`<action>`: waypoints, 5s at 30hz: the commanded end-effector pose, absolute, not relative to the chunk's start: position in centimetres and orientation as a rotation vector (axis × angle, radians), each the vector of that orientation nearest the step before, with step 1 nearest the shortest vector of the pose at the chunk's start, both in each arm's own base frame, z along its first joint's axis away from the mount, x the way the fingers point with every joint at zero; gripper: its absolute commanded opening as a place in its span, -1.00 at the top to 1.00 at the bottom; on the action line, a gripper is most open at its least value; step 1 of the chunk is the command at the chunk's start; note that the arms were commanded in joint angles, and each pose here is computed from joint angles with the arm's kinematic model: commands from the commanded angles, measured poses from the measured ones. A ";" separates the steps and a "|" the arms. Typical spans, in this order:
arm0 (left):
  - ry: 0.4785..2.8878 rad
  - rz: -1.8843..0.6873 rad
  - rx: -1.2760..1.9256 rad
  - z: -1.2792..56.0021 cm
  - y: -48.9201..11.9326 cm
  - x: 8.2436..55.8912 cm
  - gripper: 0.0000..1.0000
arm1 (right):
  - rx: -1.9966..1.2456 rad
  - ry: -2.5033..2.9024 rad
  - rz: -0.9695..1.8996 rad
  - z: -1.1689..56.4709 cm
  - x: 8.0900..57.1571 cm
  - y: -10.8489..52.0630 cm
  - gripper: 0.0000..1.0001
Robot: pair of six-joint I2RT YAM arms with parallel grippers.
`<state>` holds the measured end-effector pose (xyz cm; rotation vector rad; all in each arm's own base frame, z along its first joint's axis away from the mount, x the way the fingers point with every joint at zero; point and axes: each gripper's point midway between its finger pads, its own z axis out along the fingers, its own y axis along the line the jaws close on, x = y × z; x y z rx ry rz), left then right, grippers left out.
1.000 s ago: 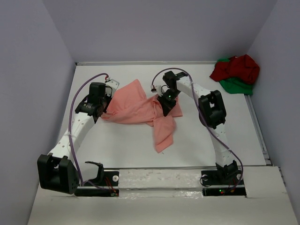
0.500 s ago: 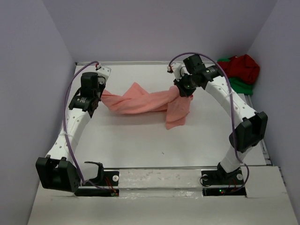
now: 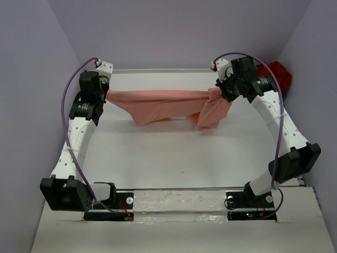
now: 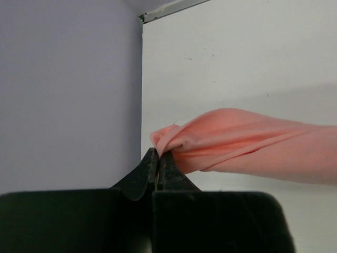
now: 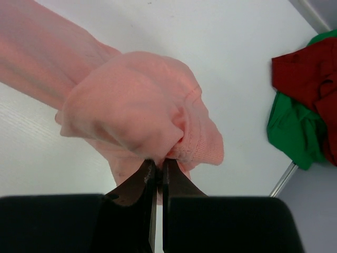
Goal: Fold and stack the t-shirts
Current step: Flatten out the tshirt
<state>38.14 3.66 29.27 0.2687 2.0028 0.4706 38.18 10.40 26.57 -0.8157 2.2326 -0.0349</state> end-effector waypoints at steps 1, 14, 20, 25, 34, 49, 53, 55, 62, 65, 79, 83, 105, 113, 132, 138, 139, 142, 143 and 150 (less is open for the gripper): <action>1.859 0.544 0.178 35.1 5.6 36.9 1.00 | -0.712 2.079 -0.137 32.1 38.5 8.2 1.00; 1.808 0.501 0.184 38.5 4.9 37.0 1.00 | -0.679 1.966 -0.121 36.4 40.0 8.7 1.00; 1.792 0.512 0.178 38.1 5.1 36.1 1.00 | -0.704 2.004 -0.127 34.3 39.0 8.3 1.00; 1.734 0.442 0.198 39.7 4.0 34.6 1.00 | -0.703 1.984 -0.106 35.0 37.3 8.2 1.00; 1.587 0.376 0.211 44.7 2.8 31.4 1.00 | -0.657 1.894 -0.097 39.2 34.2 7.5 1.00; 1.613 0.332 0.231 42.8 2.2 33.2 1.00 | -0.734 1.885 0.036 38.8 34.4 9.9 1.00; 1.673 0.319 0.245 39.5 1.9 35.7 1.00 | -0.790 1.971 0.027 33.5 37.8 10.7 1.00; 1.685 0.306 0.247 38.4 1.7 36.7 1.00 | -0.815 1.994 0.032 32.0 39.3 11.2 1.00; 1.766 0.363 0.213 34.1 2.7 41.0 1.00 | -0.881 2.064 0.058 26.7 45.4 13.2 0.55; 1.757 0.381 0.189 33.5 3.1 42.5 1.00 | -0.884 2.107 0.071 24.3 47.7 13.5 0.37; 1.751 0.387 0.231 33.8 1.2 43.6 -0.63 | -0.875 2.122 0.145 24.4 46.4 14.1 -0.98; 1.740 0.381 0.249 33.7 1.1 42.0 -0.83 | -0.901 2.175 0.201 22.9 44.1 14.2 -0.44; 1.840 0.538 0.225 25.5 5.6 34.5 -0.78 | -1.032 2.386 0.515 12.7 45.2 19.8 0.25; 1.859 0.525 0.221 24.6 5.8 34.1 -0.78 | -1.067 2.362 0.511 12.7 47.1 21.4 0.16; 1.884 0.498 0.242 23.3 5.4 33.7 -0.78 | -1.101 2.442 0.511 7.2 47.4 21.6 0.00; 1.882 0.498 0.226 23.5 6.1 33.5 -0.78 | -1.108 2.459 0.500 5.6 48.1 22.1 0.04; 1.882 0.498 0.226 23.5 6.1 33.5 -0.78 | -1.109 2.460 0.500 5.5 48.1 22.2 0.10; 1.880 0.496 0.223 23.5 6.1 33.6 -0.78 | -1.110 2.474 0.488 4.7 48.3 22.0 0.38; 1.888 0.491 0.224 23.4 6.1 33.5 -0.78 | -1.120 2.471 0.482 4.6 48.2 22.4 0.56; 1.905 0.474 0.229 23.0 6.0 33.4 -0.78 | -1.116 2.463 0.445 5.7 48.3 22.0 1.00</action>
